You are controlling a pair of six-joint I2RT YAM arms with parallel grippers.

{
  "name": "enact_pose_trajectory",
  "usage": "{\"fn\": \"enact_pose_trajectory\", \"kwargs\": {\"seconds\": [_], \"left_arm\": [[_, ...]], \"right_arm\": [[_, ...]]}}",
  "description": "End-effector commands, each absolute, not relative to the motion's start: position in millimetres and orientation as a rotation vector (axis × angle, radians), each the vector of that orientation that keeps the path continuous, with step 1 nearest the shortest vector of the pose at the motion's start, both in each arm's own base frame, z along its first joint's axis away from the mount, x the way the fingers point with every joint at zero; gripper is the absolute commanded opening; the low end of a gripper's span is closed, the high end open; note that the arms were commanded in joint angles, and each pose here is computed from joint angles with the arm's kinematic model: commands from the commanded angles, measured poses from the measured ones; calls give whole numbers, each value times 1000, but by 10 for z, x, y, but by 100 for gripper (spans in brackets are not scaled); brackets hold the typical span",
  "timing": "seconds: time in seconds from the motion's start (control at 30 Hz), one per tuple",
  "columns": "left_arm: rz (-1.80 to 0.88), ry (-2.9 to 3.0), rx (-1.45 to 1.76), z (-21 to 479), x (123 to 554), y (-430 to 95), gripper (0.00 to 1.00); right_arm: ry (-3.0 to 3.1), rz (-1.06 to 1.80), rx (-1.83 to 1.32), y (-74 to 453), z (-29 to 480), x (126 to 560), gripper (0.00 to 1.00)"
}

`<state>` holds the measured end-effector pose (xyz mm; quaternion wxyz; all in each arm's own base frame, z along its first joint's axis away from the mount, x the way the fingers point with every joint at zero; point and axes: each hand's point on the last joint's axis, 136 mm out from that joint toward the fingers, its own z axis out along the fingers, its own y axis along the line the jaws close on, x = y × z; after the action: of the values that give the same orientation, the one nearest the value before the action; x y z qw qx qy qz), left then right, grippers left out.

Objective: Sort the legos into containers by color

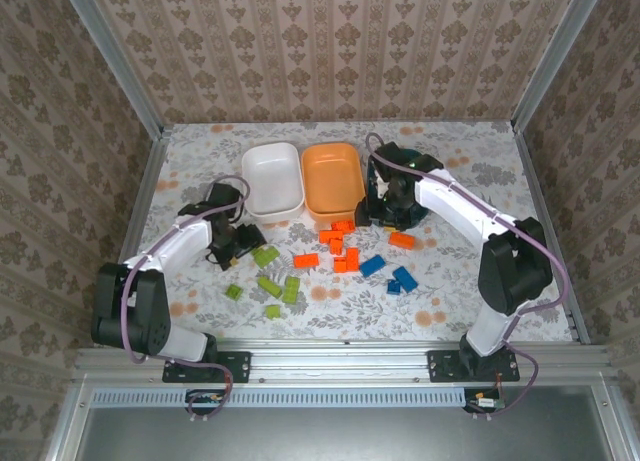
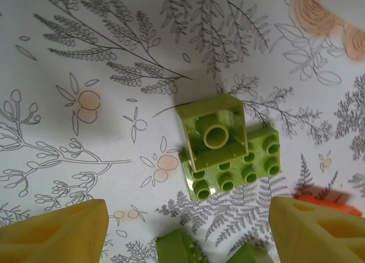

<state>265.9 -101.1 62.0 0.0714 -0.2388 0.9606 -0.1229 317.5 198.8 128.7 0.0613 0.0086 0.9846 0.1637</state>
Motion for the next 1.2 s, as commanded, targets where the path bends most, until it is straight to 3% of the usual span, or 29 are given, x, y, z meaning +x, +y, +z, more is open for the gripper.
{"fn": "enact_pose_trajectory", "kwargs": {"seconds": [0.0,0.53,0.83,1.17], "left_arm": [[-296,2847,-906,513,2634,-965,74],[-305,2914,-782,296,3003,-1109,73],[-353,2962,-758,275,3003,-1026,70],[-187,3070,-436,441,2920,-773,75]], "right_arm": [[2942,639,-13,2120,1385,3061,66],[2951,672,50,2134,1320,2951,66],[2975,636,111,2336,1283,2967,66],[2949,732,29,2560,1277,2959,66]]}}
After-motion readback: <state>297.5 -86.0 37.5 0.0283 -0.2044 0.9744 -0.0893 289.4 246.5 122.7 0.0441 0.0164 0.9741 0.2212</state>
